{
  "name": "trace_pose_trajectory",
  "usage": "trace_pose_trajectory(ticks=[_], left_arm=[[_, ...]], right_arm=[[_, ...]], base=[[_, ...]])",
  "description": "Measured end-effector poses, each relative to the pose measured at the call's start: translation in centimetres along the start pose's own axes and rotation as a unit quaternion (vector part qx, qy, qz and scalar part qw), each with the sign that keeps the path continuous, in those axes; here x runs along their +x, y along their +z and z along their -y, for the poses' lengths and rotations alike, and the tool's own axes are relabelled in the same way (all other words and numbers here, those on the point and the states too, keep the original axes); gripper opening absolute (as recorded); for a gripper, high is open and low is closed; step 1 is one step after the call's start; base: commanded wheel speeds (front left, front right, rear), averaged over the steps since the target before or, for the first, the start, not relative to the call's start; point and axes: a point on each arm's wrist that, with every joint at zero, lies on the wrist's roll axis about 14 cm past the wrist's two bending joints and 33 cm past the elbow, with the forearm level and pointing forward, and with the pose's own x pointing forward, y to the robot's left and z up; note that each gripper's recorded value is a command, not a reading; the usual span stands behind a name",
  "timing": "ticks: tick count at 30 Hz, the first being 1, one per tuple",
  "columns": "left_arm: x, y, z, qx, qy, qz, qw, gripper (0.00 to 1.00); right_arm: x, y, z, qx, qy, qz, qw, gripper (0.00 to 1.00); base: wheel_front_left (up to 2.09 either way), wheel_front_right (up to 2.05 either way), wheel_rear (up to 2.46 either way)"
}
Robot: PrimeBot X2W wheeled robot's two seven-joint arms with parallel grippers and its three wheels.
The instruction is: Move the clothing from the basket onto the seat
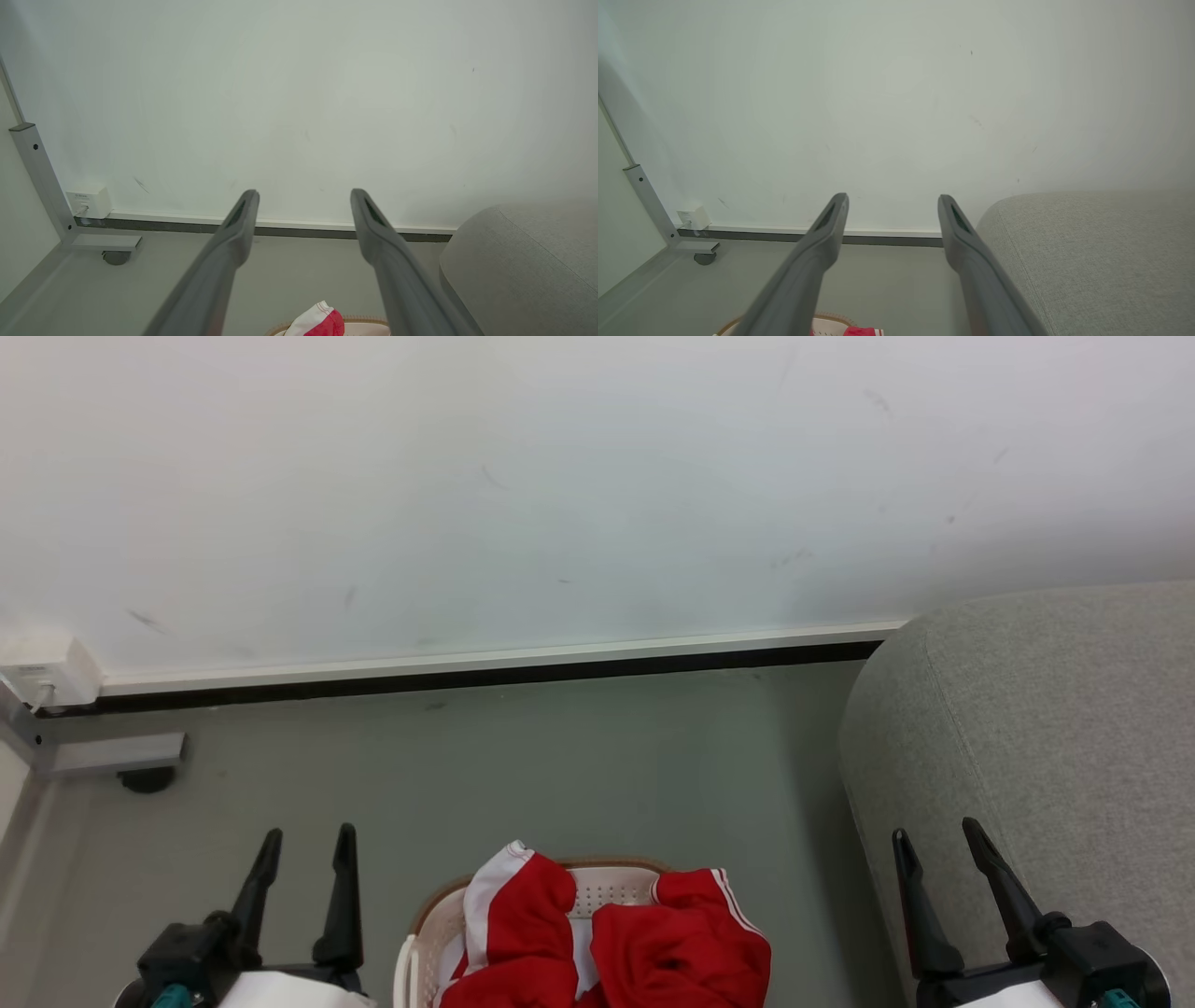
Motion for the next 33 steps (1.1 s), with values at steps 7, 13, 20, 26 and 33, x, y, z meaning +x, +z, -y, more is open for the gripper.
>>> trace_pose_trajectory(ticks=[7,13,20,26,33], left_arm=[[0.6,-1.1,0.5,-0.002,-0.007,-0.015,1.0,1.0],[1.6,-2.6,1.4,-0.003,-0.024,-0.035,0.999,1.0],[2.9,-5.8,2.9,0.005,-0.056,-0.079,0.995,1.0],[3.5,-10.1,4.6,0.015,-0.099,-0.141,0.985,1.0],[3.8,-15.3,6.0,0.027,-0.151,-0.216,0.964,1.0]], right_arm=[[0.0,-0.1,0.7,0.003,-0.011,-0.001,1.0,1.0],[-0.1,-0.4,1.8,0.007,-0.027,-0.004,1.0,1.0],[-0.2,-0.7,3.3,0.01,-0.05,-0.009,0.999,1.0],[-0.2,-0.7,4.6,0.007,-0.068,-0.009,0.998,1.0],[-0.4,-1.0,6.3,0.007,-0.094,-0.014,0.995,1.0]], base=[[0.0,0.0,0.0],[0.0,0.0,0.0],[0.0,0.0,0.0],[0.0,0.0,0.0],[0.0,0.0,0.0]])
